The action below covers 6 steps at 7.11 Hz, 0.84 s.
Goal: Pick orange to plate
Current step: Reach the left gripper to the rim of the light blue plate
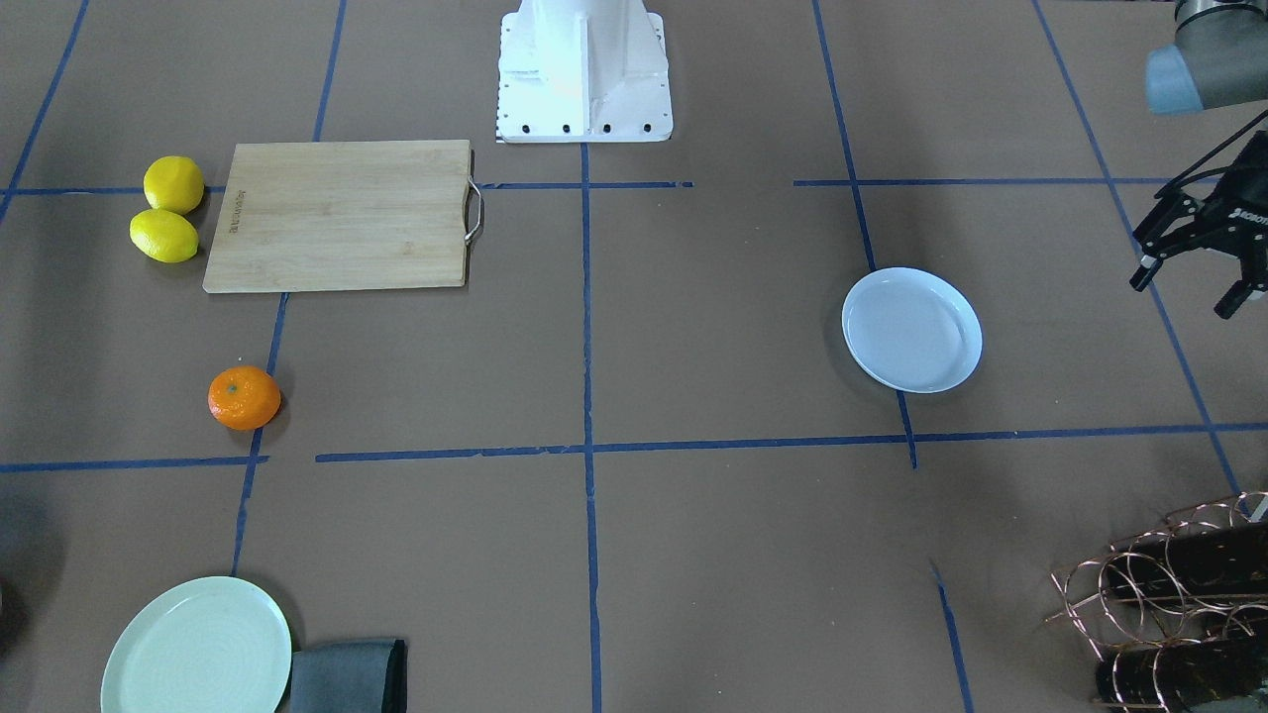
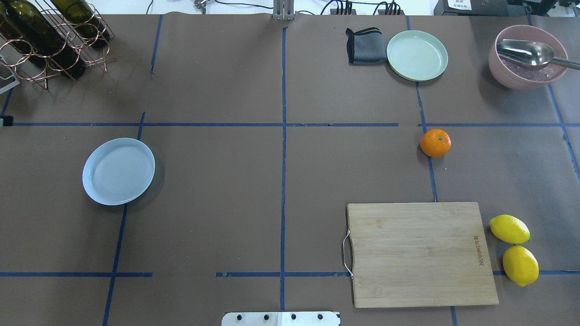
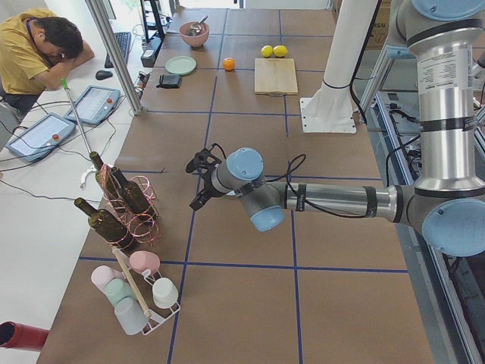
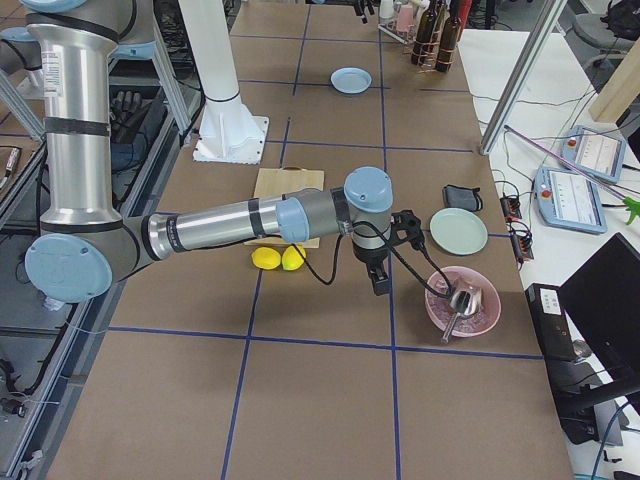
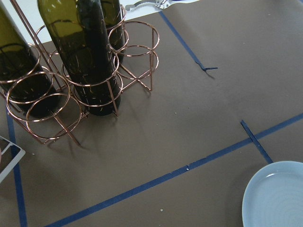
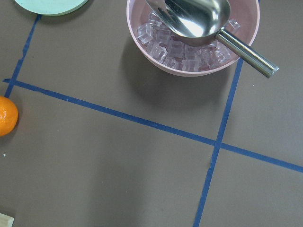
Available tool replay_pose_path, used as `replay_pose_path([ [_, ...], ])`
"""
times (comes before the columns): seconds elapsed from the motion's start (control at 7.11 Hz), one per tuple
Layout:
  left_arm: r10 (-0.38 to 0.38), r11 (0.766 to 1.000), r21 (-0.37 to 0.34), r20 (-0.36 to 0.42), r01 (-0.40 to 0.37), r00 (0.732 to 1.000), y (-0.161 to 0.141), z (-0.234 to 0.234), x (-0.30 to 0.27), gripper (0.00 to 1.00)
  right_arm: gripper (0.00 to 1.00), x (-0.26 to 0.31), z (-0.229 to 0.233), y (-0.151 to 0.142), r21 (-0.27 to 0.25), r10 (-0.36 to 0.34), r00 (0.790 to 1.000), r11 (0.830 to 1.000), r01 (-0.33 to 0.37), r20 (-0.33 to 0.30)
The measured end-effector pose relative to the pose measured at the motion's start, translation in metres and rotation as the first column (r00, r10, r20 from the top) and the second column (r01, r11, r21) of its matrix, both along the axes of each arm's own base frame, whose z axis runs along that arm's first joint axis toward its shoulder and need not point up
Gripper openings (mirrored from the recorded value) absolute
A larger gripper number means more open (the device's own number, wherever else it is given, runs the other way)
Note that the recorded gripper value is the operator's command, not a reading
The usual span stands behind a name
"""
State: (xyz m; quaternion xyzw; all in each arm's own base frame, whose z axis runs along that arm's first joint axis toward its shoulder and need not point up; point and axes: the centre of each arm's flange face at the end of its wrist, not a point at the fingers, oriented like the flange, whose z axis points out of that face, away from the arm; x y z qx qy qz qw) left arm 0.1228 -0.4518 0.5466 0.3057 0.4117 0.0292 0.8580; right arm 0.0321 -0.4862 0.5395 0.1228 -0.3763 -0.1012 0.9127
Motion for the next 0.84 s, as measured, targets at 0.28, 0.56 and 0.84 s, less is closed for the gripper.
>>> replay_pose_path([
  [0.28, -0.079, 0.991, -0.111, -0.024, 0.076, 0.997, 0.019, 0.004, 0.08, 1.0, 1.0, 0.0, 0.003, 0.002, -0.007, 0.0, 1.0, 1.0, 0.0, 0.002],
  [0.56, -0.071, 0.984, -0.166, -0.035, 0.064, 0.997, 0.044, 0.009, 0.135, 1.0, 1.0, 0.0, 0.005, 0.004, -0.01, -0.001, 1.0, 1.0, 0.001, 0.003],
  [0.84, -0.068, 0.977, -0.202, -0.035, 0.06, 0.997, 0.062, 0.017, 0.169, 0.14, 1.0, 0.001, 0.006, 0.004, -0.013, 0.0, 1.0, 1.0, 0.0, 0.003],
])
